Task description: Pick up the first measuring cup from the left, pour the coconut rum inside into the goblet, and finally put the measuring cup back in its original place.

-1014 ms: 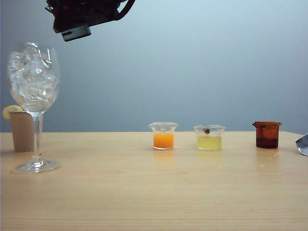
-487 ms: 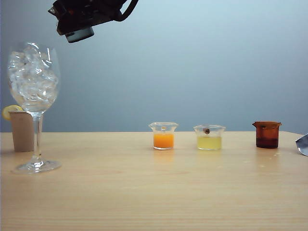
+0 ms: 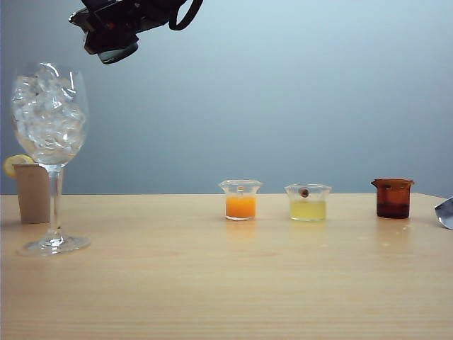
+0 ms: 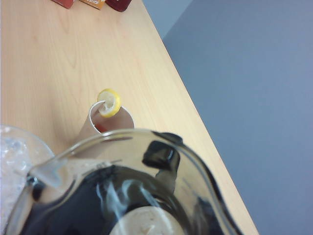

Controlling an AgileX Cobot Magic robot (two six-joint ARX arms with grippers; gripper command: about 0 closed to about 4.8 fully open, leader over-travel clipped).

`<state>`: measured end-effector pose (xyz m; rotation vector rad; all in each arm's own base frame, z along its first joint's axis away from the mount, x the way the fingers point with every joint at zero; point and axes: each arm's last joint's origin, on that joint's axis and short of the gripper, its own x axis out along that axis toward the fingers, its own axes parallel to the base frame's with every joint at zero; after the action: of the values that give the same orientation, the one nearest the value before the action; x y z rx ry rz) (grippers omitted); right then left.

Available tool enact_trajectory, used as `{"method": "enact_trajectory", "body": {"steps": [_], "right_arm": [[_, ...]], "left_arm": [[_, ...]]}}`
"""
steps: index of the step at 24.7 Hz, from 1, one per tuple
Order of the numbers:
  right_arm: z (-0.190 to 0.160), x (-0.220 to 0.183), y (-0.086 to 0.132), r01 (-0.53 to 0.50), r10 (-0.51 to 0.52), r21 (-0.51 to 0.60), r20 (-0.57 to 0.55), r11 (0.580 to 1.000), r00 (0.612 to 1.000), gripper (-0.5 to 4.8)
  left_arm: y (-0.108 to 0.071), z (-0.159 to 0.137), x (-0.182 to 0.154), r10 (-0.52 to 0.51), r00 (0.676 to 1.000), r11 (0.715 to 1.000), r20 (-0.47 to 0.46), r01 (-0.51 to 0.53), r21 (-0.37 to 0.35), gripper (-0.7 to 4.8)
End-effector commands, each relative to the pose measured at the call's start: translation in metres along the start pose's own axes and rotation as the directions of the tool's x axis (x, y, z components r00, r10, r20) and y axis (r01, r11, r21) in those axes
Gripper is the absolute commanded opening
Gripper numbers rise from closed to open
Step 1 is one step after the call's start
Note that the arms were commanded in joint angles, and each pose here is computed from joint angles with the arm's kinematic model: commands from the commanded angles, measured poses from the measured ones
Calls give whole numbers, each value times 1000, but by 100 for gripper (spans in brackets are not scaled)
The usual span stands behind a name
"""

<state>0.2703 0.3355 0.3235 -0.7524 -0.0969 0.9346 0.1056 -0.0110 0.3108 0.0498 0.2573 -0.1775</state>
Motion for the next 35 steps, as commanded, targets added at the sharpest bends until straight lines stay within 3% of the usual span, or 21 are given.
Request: {"method": "enact_trajectory", "body": {"steps": [1,35], "right_arm": [[7,-2,-5,27,-26,-26,41,999,999,84],[15,12,-5,20,-11,-151,64,988,998,84]], "left_arm": [[0,2,-1,4,1000,1000,12,-4,1,-4],[0,2,-1,4,1000,1000,12,-4,1,-4]]}}
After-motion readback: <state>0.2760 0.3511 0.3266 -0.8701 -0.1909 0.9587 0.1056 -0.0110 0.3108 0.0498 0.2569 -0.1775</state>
